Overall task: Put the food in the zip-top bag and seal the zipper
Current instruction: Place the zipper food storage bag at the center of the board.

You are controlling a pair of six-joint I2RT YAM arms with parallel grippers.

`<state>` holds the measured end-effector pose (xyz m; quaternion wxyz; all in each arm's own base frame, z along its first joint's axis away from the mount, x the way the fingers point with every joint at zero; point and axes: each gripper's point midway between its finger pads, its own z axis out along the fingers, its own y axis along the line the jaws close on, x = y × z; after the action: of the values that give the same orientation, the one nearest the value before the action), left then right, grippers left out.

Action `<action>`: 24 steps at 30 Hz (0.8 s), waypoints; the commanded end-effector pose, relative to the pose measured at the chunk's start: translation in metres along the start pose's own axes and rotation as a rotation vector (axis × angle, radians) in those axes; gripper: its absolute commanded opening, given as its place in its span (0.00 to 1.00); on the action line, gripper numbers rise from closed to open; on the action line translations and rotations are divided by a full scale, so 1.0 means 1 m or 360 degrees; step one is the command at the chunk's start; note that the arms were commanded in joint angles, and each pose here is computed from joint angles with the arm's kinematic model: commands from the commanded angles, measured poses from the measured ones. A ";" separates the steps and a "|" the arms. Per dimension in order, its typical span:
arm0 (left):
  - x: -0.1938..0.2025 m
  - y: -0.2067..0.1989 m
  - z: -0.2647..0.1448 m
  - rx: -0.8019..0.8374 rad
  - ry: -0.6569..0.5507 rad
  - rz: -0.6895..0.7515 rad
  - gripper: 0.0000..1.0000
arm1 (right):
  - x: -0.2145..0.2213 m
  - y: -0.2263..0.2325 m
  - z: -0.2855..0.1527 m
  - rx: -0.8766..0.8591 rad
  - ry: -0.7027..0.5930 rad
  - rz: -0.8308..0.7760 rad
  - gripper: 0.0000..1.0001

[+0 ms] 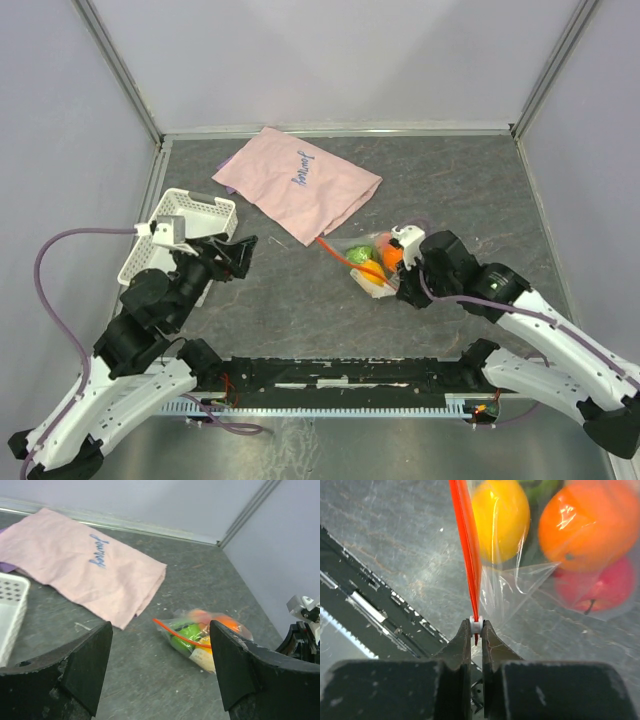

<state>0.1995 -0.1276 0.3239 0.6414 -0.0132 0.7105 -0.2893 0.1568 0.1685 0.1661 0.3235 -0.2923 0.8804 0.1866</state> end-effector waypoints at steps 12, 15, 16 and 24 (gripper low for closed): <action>-0.018 0.054 -0.023 -0.0399 -0.0075 0.0243 0.90 | -0.057 -0.015 -0.027 0.0182 -0.0370 0.0091 0.79; -0.030 0.056 -0.025 -0.0434 -0.0112 0.0290 0.91 | -0.069 -0.045 -0.049 0.0464 -0.0497 0.0127 0.93; -0.034 0.057 -0.026 -0.0450 -0.0125 0.0305 0.91 | -0.071 -0.057 -0.059 0.0578 -0.0548 0.0151 0.97; -0.056 0.066 -0.037 -0.0516 -0.0306 0.0306 0.94 | -0.053 -0.124 -0.162 0.1243 -0.0969 0.0370 0.99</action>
<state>0.1998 -0.0547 0.3223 0.6817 -0.0485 0.7200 -0.1205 0.2010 0.0754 0.2630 0.5612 -0.0905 0.8218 0.0387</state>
